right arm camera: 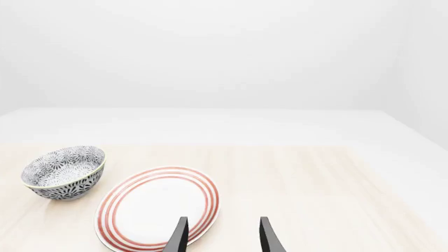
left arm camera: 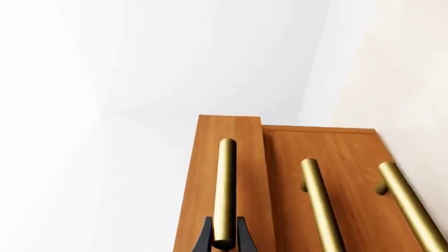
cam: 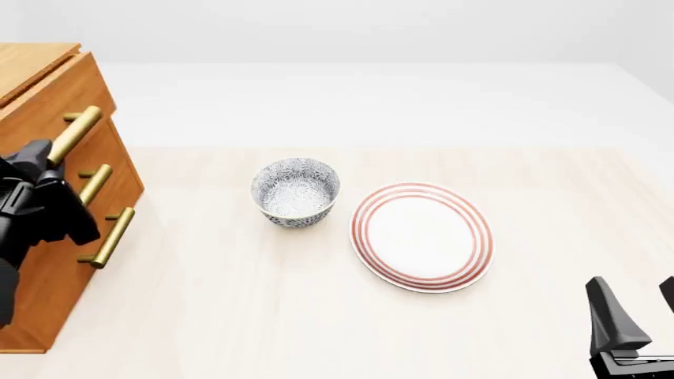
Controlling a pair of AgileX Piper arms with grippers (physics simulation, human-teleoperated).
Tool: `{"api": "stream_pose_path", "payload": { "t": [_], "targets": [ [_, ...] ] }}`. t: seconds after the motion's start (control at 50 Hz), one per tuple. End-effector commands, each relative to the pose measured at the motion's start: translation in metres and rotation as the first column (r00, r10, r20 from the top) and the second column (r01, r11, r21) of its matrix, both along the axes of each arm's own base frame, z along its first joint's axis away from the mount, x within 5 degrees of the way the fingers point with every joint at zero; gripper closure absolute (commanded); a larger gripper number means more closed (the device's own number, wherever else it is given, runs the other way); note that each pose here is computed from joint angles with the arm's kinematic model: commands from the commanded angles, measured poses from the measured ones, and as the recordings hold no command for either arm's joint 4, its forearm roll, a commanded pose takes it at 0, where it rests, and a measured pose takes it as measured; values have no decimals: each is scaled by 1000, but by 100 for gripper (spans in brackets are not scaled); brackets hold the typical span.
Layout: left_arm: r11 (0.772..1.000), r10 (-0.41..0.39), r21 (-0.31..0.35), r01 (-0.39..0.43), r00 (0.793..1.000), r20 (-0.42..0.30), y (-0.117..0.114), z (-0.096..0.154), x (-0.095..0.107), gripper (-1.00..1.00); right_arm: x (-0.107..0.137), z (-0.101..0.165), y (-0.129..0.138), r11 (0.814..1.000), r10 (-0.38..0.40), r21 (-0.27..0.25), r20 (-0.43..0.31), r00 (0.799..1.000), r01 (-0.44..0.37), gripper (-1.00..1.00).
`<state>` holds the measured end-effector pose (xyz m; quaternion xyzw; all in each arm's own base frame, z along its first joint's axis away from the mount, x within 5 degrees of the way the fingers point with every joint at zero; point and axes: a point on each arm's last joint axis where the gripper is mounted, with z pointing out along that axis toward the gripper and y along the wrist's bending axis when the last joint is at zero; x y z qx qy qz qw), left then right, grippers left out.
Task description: Open the top drawer of the cabinet.
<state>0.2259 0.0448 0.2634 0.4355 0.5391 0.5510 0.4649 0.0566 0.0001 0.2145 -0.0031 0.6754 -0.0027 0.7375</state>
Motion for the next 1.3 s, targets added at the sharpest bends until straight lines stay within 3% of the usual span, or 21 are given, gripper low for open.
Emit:
{"api": "stream_pose_path", "payload": {
  "t": [0.02, 1.3],
  "targets": [
    [999, -34, 13, 34, 999, 11, -9, 5, 3, 100, 0, 0, 0, 1000, 0, 0, 0, 1000, 0, -100],
    [983, -181, 28, 179, 982, 52, -43, 15, 5, 100, 0, 0, 0, 1000, 0, 0, 0, 1000, 0, -100]
  ]
}}
